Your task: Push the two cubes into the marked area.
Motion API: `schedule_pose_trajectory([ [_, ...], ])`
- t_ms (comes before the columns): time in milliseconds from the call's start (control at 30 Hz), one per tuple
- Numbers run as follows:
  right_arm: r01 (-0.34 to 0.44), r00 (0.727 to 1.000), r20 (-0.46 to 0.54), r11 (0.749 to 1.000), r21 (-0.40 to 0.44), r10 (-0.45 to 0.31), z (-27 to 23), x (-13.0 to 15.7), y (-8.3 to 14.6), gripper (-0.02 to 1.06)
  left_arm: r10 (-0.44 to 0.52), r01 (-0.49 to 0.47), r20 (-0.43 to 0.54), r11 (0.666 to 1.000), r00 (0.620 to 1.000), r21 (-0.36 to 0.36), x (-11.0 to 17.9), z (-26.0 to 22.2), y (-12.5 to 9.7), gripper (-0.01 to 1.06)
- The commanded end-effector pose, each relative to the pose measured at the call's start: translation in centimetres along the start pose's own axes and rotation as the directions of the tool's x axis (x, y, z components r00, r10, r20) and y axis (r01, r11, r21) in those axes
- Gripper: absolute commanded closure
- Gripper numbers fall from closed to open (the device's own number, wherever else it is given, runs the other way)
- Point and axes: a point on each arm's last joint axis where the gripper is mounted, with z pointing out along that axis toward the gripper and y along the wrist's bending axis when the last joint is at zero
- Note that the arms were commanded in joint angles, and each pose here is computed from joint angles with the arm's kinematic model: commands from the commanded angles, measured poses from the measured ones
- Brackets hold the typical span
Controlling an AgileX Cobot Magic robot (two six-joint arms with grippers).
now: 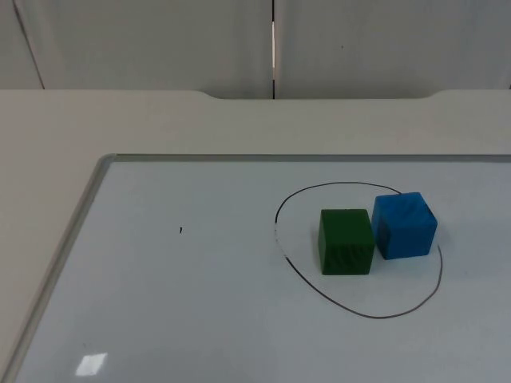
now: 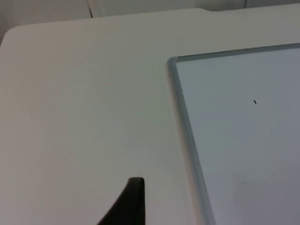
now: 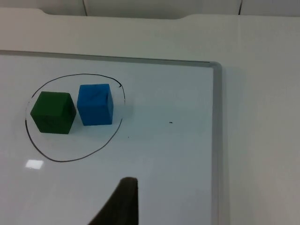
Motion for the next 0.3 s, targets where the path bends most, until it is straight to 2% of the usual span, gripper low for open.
schedule_pose_trajectory([
  [0,0.000,1.000,0.011,1.000,0.006,0.000,0.00,0.00,0.00,-0.01,-0.007,0.007,0.004,1.000,1.000,-0.019,0.07,0.00,0.02,0.00],
  [267,0.000,1.000,0.011,1.000,0.006,0.000,0.00,0.00,0.00,-0.01,-0.047,0.047,0.004,0.995,0.999,-0.093,0.07,-0.01,-0.02,0.00],
])
